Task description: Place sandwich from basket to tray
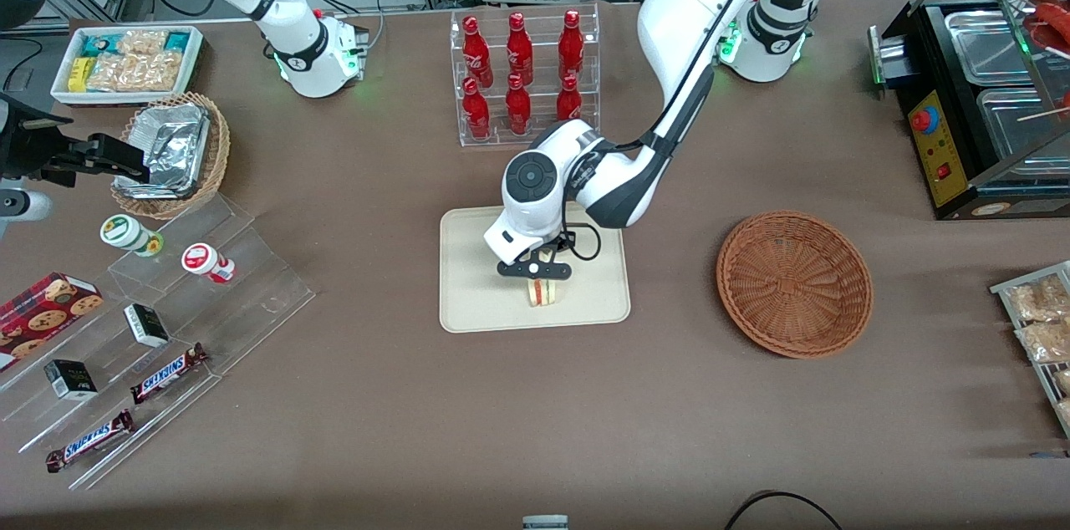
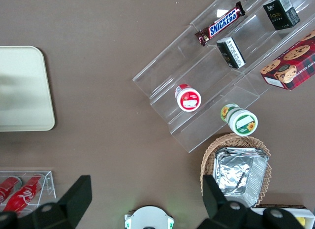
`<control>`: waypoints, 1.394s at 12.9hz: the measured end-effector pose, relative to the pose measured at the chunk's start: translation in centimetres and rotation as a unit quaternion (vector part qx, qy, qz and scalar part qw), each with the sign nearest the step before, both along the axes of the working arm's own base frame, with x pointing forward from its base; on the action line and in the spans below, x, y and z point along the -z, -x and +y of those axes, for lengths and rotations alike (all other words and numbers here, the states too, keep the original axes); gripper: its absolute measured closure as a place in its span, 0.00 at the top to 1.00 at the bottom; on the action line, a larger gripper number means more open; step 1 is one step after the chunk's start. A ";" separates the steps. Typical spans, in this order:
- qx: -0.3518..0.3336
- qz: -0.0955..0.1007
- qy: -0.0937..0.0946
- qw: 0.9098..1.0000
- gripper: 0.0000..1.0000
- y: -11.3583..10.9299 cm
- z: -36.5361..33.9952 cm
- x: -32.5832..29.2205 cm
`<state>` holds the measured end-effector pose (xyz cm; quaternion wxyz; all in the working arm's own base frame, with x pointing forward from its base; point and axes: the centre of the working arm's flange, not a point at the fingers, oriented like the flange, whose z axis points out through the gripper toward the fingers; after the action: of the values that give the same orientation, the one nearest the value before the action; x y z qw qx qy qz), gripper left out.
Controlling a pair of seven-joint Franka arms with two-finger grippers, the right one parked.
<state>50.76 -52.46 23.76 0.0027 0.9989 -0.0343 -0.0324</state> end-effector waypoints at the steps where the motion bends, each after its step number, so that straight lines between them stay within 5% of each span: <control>1: 0.000 0.000 0.000 1.000 0.26 0.0 0.0 0.0; 8: -0.005 -0.005 0.002 1.000 0.96 -0.4 0.0 -0.5; 12: -0.039 -0.034 0.017 0.999 1.00 -3.3 2.0 -6.4; 18: -0.120 -0.031 -0.002 0.992 1.00 -8.5 14.0 -18.6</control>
<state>59.24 -38.48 42.37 0.0031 0.9963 0.0855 -0.0010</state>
